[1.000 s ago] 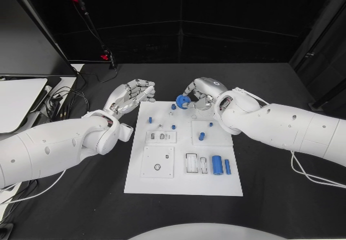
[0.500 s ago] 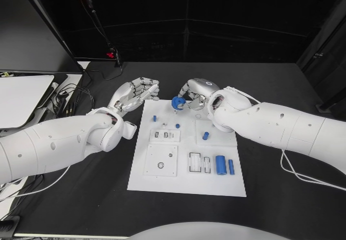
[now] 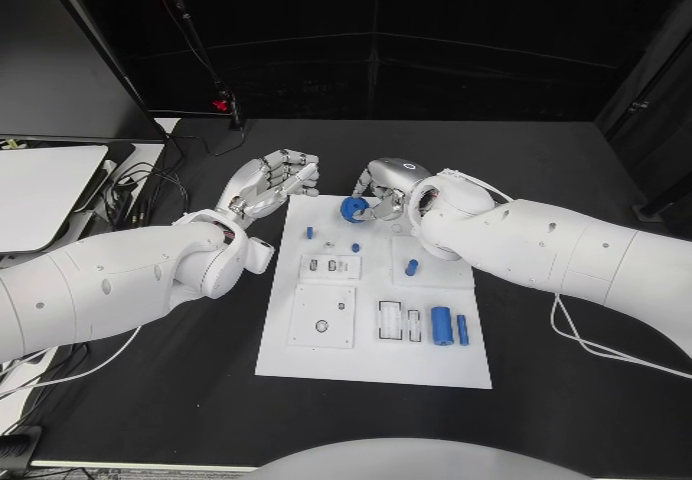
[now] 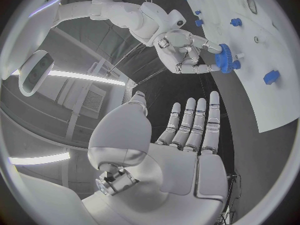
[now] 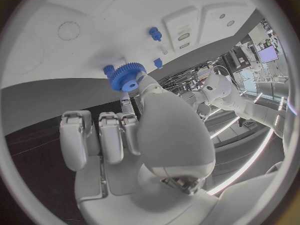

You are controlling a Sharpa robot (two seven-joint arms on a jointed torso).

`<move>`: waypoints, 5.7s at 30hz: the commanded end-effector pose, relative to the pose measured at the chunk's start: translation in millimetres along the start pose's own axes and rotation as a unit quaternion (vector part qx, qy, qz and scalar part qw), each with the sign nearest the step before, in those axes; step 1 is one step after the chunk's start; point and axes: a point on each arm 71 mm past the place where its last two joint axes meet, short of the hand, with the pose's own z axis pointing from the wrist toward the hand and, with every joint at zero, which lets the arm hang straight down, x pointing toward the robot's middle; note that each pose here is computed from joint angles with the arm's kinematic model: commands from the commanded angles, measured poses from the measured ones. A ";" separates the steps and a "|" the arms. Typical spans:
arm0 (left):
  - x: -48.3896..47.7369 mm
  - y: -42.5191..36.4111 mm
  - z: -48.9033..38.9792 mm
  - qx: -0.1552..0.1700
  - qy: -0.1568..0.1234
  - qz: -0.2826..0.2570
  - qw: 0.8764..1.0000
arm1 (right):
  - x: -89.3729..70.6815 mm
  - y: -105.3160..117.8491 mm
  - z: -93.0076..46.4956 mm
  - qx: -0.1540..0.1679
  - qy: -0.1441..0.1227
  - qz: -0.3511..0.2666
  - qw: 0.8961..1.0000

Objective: Assemble the parts on the task board

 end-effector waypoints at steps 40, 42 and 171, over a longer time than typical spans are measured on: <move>2.0 -9.3 0.9 0.056 0.002 0.000 0.998 | 17.1 5.0 13.5 0.016 0.054 -0.016 0.998; 2.1 -9.3 0.9 0.056 0.003 0.000 0.998 | 17.4 4.8 13.9 0.017 0.055 -0.017 0.998; -2.7 -2.4 -2.9 0.051 -0.001 0.003 0.999 | 11.1 -151.9 -118.3 0.150 -0.014 0.085 0.985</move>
